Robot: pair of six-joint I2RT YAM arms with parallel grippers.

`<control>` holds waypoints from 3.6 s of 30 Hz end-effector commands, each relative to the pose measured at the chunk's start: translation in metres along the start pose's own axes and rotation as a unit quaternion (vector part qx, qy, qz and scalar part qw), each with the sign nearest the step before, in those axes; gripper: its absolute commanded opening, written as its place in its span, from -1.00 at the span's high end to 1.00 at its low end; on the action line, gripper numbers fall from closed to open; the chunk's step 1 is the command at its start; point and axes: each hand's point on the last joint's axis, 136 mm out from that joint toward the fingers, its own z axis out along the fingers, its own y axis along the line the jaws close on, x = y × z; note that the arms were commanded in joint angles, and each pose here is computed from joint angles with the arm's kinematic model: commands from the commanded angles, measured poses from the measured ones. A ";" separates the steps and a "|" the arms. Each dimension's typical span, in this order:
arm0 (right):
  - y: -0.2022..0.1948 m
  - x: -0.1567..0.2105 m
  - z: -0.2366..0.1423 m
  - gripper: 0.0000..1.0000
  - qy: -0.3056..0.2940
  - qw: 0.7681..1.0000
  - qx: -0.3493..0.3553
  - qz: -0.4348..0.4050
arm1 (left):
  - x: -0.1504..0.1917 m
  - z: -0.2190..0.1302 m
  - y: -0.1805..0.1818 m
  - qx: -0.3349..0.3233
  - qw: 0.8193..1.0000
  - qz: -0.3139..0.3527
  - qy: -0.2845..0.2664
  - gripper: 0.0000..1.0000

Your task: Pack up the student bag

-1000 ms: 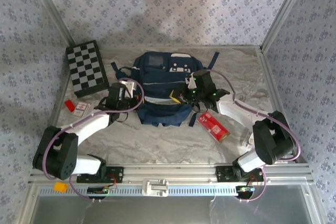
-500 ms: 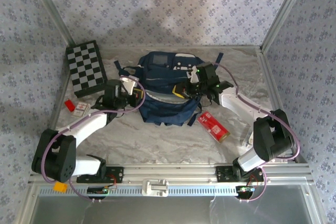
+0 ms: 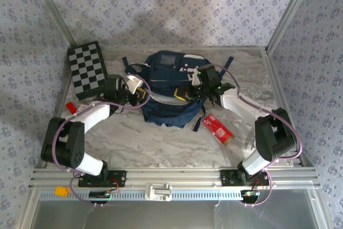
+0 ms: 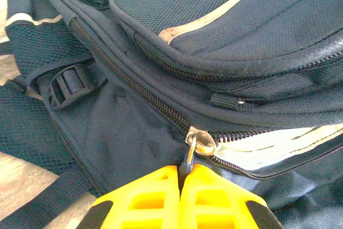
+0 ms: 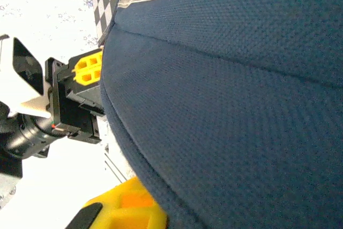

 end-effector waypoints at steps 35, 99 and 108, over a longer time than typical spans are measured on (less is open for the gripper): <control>-0.057 0.051 -0.039 0.12 0.045 0.964 0.254 -0.071 | 0.043 0.025 0.063 -0.103 0.871 -0.470 0.101 0.03; 0.044 -0.037 0.058 1.00 -0.040 0.760 0.332 -0.557 | 0.087 -0.009 -0.055 -0.076 0.879 -0.467 0.059 1.00; 0.059 -0.039 0.036 1.00 -0.053 0.807 0.265 -0.525 | 0.052 -0.018 -0.057 -0.048 0.929 -0.366 0.013 0.44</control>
